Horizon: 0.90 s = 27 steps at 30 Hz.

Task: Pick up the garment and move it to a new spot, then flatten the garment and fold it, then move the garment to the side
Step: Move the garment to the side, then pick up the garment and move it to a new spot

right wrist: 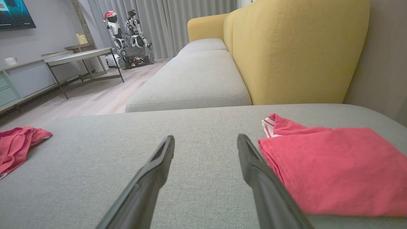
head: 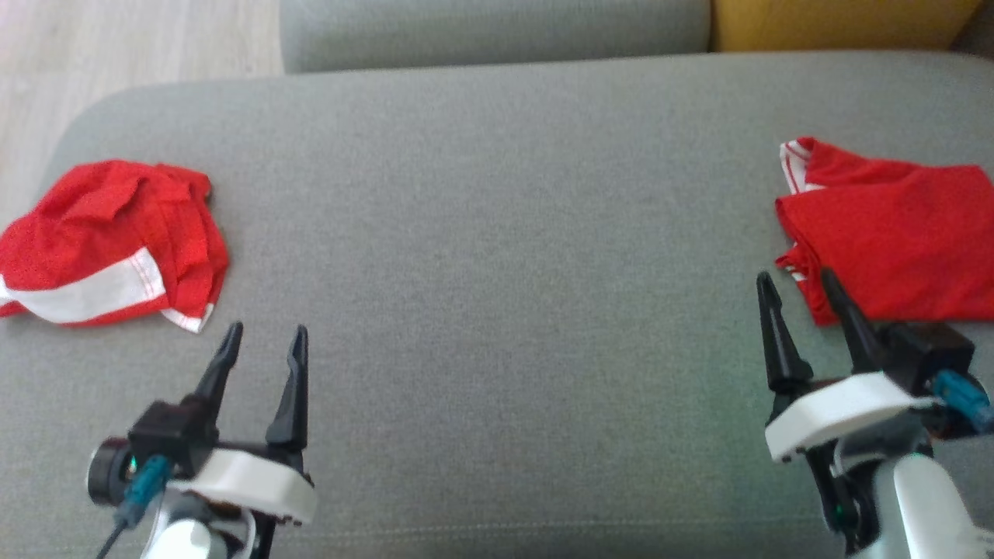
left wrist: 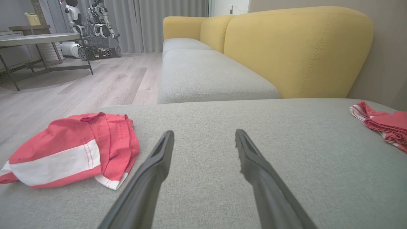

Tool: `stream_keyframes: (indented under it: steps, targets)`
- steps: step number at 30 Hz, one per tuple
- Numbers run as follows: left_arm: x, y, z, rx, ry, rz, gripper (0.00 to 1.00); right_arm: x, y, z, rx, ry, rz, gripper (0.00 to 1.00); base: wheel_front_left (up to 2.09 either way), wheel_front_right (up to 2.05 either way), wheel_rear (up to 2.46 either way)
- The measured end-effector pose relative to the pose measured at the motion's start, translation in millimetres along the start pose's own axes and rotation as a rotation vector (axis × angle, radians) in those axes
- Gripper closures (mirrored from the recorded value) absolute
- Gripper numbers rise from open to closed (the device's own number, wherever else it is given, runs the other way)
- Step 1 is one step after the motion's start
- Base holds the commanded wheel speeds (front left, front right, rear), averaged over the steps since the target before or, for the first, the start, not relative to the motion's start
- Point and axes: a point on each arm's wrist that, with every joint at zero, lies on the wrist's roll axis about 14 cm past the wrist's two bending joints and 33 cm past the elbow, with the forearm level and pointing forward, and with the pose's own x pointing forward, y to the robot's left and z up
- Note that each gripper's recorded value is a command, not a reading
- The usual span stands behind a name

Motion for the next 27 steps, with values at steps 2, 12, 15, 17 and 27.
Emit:
stream_keyframes:
  steps: [2, 12, 15, 17, 27]
  targets:
    - [-7.9, -0.9, 0.9, 0.002, -0.001, 0.000, 0.00, -8.7, 0.7, 1.1, -0.001, -0.001, -0.002, 0.00, 0.00, 0.00, 0.00]
    - [-26.4, 0.4, 8.5, 0.015, -0.018, 0.022, 0.00, -34.0, 4.1, 8.6, -0.006, -0.012, -0.005, 0.00, 0.00, 0.00, 0.00]
    - [-27.0, 0.4, 11.1, 0.017, -0.023, 0.022, 0.00, -34.8, 4.3, 11.5, -0.007, -0.020, -0.005, 0.00, 0.00, 0.00, 0.00]
    - [-28.1, 1.5, 10.6, 0.019, -0.019, 0.028, 0.00, -34.8, 4.5, 11.9, -0.010, -0.018, -0.004, 0.00, 0.00, 0.00, 0.00]
    - [-28.4, 3.1, 10.3, 0.021, -0.015, 0.030, 0.00, -33.0, 5.5, 11.7, -0.013, -0.015, -0.001, 0.00, 0.00, 0.00, 0.00]
